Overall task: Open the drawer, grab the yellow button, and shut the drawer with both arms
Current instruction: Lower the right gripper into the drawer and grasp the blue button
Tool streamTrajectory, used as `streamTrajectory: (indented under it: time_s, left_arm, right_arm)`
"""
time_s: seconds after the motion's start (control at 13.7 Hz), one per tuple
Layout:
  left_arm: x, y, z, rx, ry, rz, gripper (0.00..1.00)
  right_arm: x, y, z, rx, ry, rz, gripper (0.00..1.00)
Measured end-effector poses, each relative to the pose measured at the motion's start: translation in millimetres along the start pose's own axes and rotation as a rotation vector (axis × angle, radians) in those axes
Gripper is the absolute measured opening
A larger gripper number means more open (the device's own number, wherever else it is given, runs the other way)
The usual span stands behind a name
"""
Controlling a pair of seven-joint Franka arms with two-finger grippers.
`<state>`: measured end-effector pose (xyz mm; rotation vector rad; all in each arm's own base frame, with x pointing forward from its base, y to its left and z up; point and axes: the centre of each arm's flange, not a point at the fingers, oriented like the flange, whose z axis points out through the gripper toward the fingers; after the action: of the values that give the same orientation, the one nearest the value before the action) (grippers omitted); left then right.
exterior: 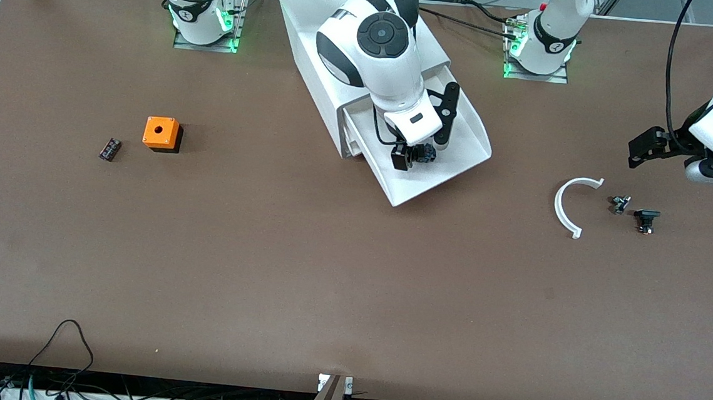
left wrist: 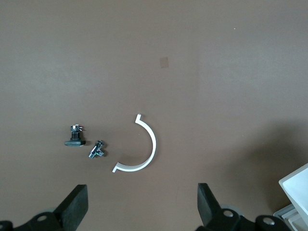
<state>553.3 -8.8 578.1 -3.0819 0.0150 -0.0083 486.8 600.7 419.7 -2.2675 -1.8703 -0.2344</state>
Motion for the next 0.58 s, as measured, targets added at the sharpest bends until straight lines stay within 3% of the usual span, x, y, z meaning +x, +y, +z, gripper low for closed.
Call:
streamTrajectory:
  time_s: [0.58]
  left_arm:
    - [0, -1, 0, 0.0, 0.0, -0.003, 1.0]
  right_arm:
    - [4, -7, 32, -0.015, -0.021, -0.048, 1.0]
